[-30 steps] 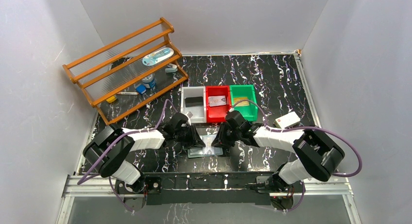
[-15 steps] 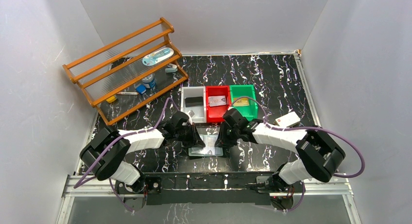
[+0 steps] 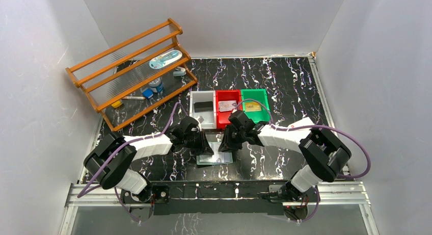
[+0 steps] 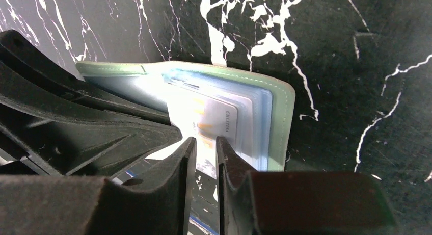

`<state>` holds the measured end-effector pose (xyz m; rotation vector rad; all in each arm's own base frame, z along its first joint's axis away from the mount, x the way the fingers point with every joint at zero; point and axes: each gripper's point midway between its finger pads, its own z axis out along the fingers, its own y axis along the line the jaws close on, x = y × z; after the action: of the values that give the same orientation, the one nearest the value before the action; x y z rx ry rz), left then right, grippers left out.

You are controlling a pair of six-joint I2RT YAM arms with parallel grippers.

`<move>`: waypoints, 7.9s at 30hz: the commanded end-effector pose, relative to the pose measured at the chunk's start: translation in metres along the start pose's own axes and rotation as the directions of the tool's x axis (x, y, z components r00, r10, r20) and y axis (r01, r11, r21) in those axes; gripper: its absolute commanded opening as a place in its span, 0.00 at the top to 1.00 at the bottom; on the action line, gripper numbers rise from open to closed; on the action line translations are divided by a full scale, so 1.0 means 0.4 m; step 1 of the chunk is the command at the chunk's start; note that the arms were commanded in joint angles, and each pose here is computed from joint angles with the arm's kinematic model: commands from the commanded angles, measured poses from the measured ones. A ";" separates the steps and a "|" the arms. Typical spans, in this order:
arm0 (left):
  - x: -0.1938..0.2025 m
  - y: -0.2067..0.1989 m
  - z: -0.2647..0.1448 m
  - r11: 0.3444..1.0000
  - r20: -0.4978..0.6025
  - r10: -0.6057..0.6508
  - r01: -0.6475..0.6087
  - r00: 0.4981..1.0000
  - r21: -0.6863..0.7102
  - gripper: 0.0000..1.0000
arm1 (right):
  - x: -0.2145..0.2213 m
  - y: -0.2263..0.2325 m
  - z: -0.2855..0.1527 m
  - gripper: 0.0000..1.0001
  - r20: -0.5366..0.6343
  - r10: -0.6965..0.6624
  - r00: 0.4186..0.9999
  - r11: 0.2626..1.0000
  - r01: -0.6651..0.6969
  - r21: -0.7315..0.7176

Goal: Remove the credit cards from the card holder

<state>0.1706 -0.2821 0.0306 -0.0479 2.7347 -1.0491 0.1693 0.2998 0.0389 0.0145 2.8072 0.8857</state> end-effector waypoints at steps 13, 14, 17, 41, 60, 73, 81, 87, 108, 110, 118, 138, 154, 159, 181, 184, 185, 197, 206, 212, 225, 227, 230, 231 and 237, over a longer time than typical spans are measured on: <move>-0.004 -0.021 -0.021 0.998 -0.032 0.062 -0.062 0.998 -0.011 1.00 | 0.014 -0.056 0.019 0.70 -0.019 0.000 1.000 0.996 0.002 0.094; 0.001 -0.023 -0.017 0.999 -0.038 0.051 -0.051 0.998 0.003 1.00 | 0.015 -0.057 0.019 0.69 -0.017 0.001 1.000 0.996 0.001 0.095; 0.013 0.000 -0.007 1.000 -0.048 0.010 -0.011 0.999 -0.024 0.97 | 0.010 -0.055 0.013 0.68 -0.007 0.000 1.000 0.995 0.000 0.100; 0.044 0.079 -0.007 0.995 -0.043 0.013 -0.018 0.999 -0.098 0.86 | -0.020 0.038 -0.036 0.65 0.034 0.015 0.999 1.000 -0.014 -0.028; 0.063 0.065 0.009 1.000 -0.045 -0.030 0.031 0.999 0.005 0.83 | 0.058 -0.067 0.034 0.70 -0.029 0.114 0.993 0.993 -0.113 0.023; 0.045 0.033 0.001 0.977 0.022 -0.127 0.121 0.992 0.178 1.00 | 0.077 -0.110 0.055 0.72 -0.034 0.148 0.988 0.987 -0.146 0.073; 0.040 0.078 -0.014 0.988 0.054 -0.122 0.117 0.991 0.098 1.00 | 0.067 -0.127 0.047 0.77 -0.007 0.137 0.991 0.984 -0.135 0.115; 0.038 0.085 -0.022 0.990 0.068 -0.111 0.105 0.991 0.090 1.00 | 0.052 -0.127 0.048 0.85 0.015 0.127 0.992 0.983 -0.128 0.130; 0.023 0.068 -0.014 0.976 0.070 -0.179 0.168 0.981 0.139 0.74 | 0.083 -0.143 0.049 0.84 -0.002 0.181 0.984 0.978 -0.180 0.110; 0.027 0.072 -0.009 0.969 0.066 -0.209 0.198 0.976 0.148 0.68 | 0.090 -0.149 0.047 0.83 -0.003 0.195 0.981 0.975 -0.193 0.109; 0.030 0.064 0.004 0.957 0.049 -0.226 0.213 0.973 0.196 0.74 | 0.109 -0.130 0.035 0.80 -0.014 0.200 0.980 0.980 -0.200 0.015; 0.004 0.041 0.005 0.990 0.009 0.029 -0.029 1.000 0.139 1.00 | 0.056 -0.105 0.018 0.57 -0.005 -0.059 0.998 0.997 0.060 0.046; -0.020 0.084 -0.027 0.992 0.026 0.001 -0.004 1.000 0.127 1.00 | 0.053 -0.194 0.030 0.93 -0.060 -0.056 0.997 0.958 0.071 0.278; -0.025 0.101 -0.037 0.993 0.028 -0.001 -0.002 1.000 0.116 1.00 | 0.056 -0.190 0.033 0.91 -0.058 -0.046 0.997 0.962 0.060 0.265; 0.023 0.075 -0.002 0.946 -0.087 -0.147 0.166 0.985 0.277 0.75 | 0.098 -0.109 0.076 0.77 -0.075 0.145 0.987 0.989 -0.144 0.027; 0.020 0.063 -0.002 0.942 -0.099 -0.122 0.147 0.988 0.301 0.77 | 0.100 -0.107 0.079 0.81 -0.081 0.141 0.987 0.990 -0.140 0.017; 0.017 0.060 0.000 0.942 -0.101 -0.115 0.141 0.988 0.305 0.78 | 0.101 -0.106 0.079 0.81 -0.085 0.138 0.987 0.990 -0.137 0.015; -0.001 0.075 -0.012 0.965 -0.031 -0.095 0.099 0.995 0.244 1.00 | 0.087 -0.112 0.047 0.74 -0.061 0.077 0.995 0.995 -0.073 0.067; -0.005 0.097 -0.038 0.989 -0.003 -0.014 0.015 1.000 0.150 1.00 | 0.083 -0.175 0.046 0.75 -0.065 0.030 0.997 0.977 -0.016 0.212; -0.002 0.103 -0.043 0.991 -0.001 -0.013 0.013 1.000 0.134 1.00 | 0.073 -0.186 0.037 0.78 -0.052 0.012 0.999 0.969 0.001 0.246; 0.003 0.121 -0.058 0.997 0.002 0.006 -0.006 1.000 0.083 1.00 | 0.053 -0.143 0.027 0.77 -0.031 0.001 1.000 0.982 0.005 0.187; 0.000 0.116 -0.059 0.996 0.001 0.009 -0.009 1.000 0.083 1.00 | 0.043 -0.111 0.020 0.75 -0.025 -0.020 1.000 0.990 0.023 0.139; -0.008 0.105 -0.062 0.995 0.006 0.013 -0.013 1.000 0.096 1.00 | 0.021 -0.056 -0.001 0.73 -0.002 -0.042 0.999 0.996 0.043 0.075; -0.007 0.105 -0.061 0.995 0.004 0.013 -0.013 1.000 0.096 1.00 | 0.013 -0.038 -0.009 0.72 0.010 -0.046 0.999 0.998 0.046 0.052; -0.010 0.100 -0.063 0.995 0.003 0.018 -0.018 1.000 0.100 1.00 | -0.018 0.069 -0.041 0.66 0.046 -0.062 0.997 0.993 0.067 -0.097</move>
<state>0.1720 -0.2401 0.0239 -0.0258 2.6531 -1.2243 0.1615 0.2961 0.0396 -0.0285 2.7874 0.9016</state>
